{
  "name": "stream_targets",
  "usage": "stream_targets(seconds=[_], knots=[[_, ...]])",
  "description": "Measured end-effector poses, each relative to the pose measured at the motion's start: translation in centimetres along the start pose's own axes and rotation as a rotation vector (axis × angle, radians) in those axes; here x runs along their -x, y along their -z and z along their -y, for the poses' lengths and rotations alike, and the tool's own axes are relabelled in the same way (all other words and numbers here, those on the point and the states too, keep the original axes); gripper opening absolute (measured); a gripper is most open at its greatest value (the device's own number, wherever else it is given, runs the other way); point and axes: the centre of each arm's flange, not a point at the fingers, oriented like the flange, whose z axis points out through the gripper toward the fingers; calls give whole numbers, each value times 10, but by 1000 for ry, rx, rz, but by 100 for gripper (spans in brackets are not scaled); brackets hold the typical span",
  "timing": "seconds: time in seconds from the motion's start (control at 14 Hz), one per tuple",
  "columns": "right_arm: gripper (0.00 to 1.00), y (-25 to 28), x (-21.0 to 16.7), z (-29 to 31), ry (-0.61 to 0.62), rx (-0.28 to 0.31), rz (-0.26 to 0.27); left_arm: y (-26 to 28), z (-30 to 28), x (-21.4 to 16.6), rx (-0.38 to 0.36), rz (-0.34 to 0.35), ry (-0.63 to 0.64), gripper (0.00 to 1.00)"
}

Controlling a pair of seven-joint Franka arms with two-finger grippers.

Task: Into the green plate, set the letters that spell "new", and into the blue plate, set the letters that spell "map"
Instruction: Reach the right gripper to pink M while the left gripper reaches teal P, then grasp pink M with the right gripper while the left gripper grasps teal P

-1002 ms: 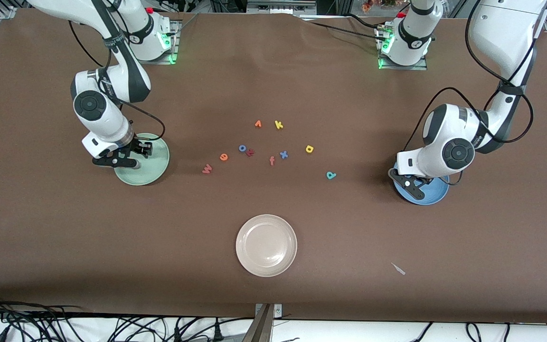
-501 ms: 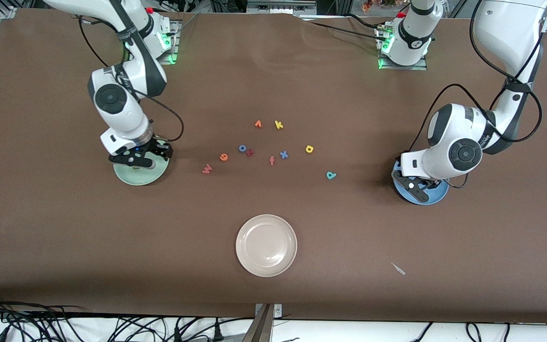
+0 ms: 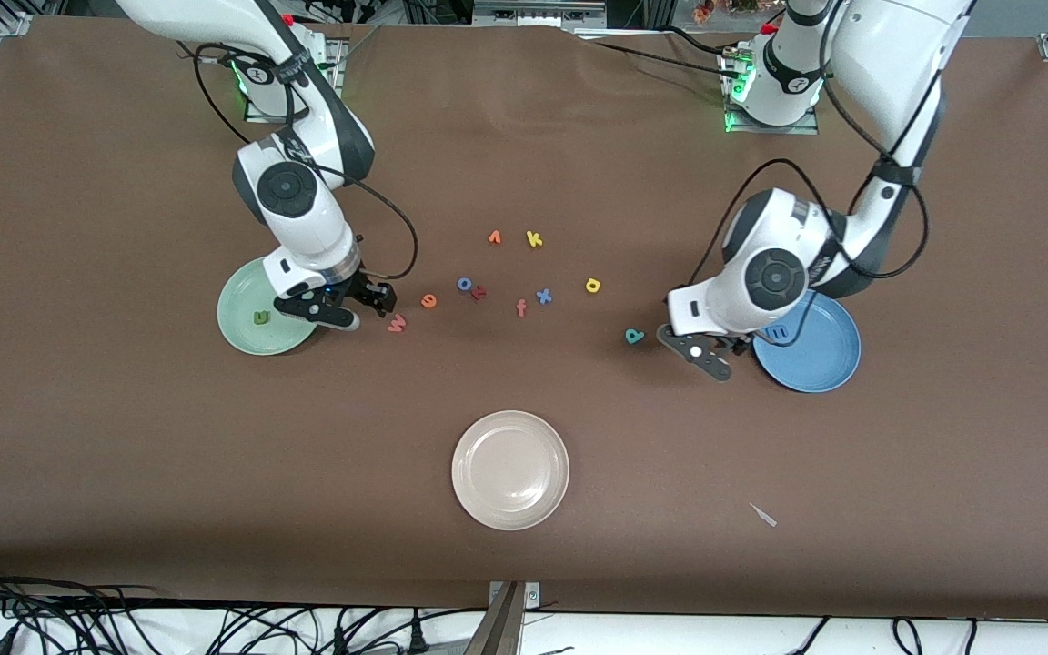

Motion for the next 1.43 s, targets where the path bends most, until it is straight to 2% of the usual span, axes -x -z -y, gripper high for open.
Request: stream_targets(seconds=[0.36, 0.57, 0.79, 1.0, 1.29, 1.36, 1.43], knots=[[86, -25, 0, 20, -13, -12, 15, -42, -46, -21, 4, -62, 48, 100], [86, -38, 1, 22, -12, -32, 10, -55, -66, -26, 5, -73, 59, 100], [85, -49, 3, 23, -12, -44, 11, -59, -68, -26, 0, -70, 58, 93], [83, -59, 5, 23, -12, -41, 21, -60, -67, -26, -53, -67, 48, 90], [76, -69, 8, 24, -23, -51, 22, -65, -72, -26, -78, -61, 60, 89], [70, -73, 9, 24, -24, -52, 24, -67, -72, -25, -77, -58, 61, 89], [70, -74, 10, 25, -24, -54, 24, -69, -72, -25, -76, -55, 62, 84]])
